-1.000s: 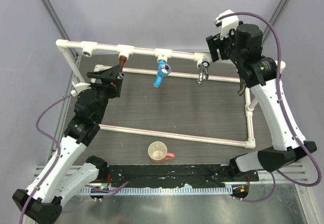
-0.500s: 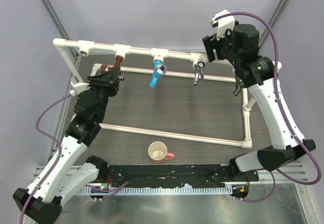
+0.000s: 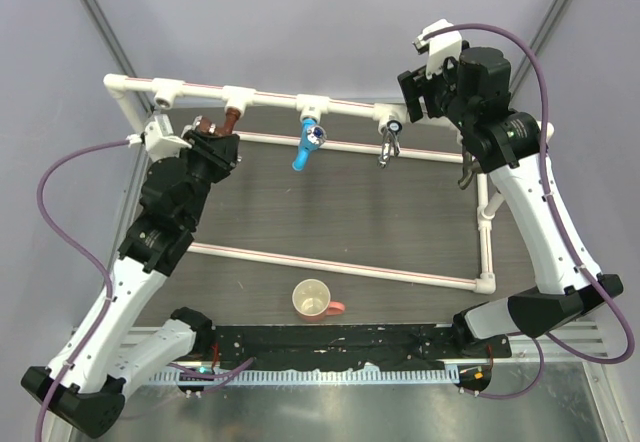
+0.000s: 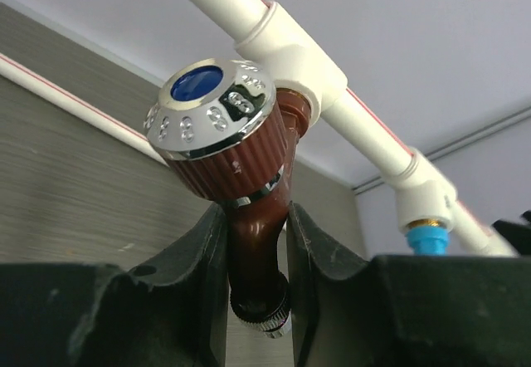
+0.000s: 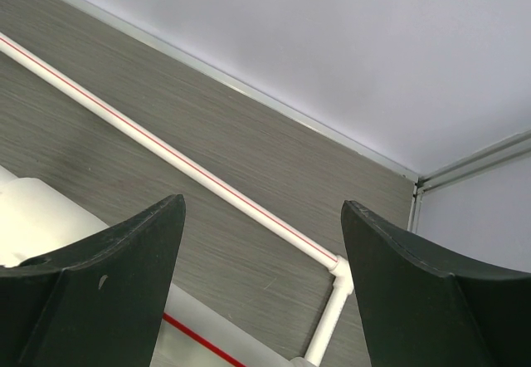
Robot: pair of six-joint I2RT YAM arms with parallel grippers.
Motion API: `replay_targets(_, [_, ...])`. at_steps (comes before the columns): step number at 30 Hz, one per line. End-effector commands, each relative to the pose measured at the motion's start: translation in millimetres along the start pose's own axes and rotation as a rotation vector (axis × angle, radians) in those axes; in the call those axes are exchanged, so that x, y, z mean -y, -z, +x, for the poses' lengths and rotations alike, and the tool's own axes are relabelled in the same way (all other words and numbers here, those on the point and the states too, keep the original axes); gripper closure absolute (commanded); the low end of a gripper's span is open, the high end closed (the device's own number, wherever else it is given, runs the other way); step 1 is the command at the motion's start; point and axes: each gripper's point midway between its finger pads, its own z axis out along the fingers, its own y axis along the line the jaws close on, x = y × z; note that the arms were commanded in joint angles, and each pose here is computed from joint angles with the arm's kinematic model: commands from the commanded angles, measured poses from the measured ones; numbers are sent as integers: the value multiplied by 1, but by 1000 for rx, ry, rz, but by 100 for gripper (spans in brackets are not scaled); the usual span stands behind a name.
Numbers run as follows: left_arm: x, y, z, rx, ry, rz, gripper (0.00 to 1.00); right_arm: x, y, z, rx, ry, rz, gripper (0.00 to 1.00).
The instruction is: Install the water faucets
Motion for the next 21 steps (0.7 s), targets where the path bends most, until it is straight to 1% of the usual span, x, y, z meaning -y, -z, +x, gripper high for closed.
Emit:
replay_targets(1, [26, 10, -18, 2, -360, 147, 100, -43, -7, 63, -226, 34, -157, 17])
replay_targets(2, [28, 11, -19, -3, -402, 157, 100, -43, -7, 63, -227, 36, -158, 17])
replay_targets(3, [25, 13, -14, -33, -450, 159, 100, -43, -7, 63, -225, 35, -160, 17])
replay_targets(4, [23, 13, -13, -43, -539, 162, 100, -43, -7, 63, -225, 34, -159, 18])
replay_targets(6, [22, 15, -8, -83, -624, 168, 100, -43, -7, 62, -223, 36, -160, 17])
replay_targets(7, [19, 16, -8, -90, -700, 171, 100, -44, -8, 63, -226, 36, -161, 17])
replay_targets(10, [15, 17, -2, -135, -808, 167, 100, -44, -7, 62, -224, 36, -162, 17])
replay_targets(11, [14, 19, -1, -148, -872, 172, 100, -44, -7, 62, -224, 36, -162, 17])
replay_targets(16, [5, 16, 7, -186, -1056, 134, 100, -44, -7, 62, -224, 39, -162, 17])
replay_targets(18, [4, 15, 17, -215, -1137, 135, 100, -44, -6, 62, -226, 40, -160, 17])
replay_targets(19, [0, 13, 16, -216, -1165, 100, 100, -44, -7, 62, -226, 39, -159, 18])
replay_targets(21, [1, 14, 22, -231, -1210, 100, 99, -45, -6, 63, -229, 41, -161, 17])
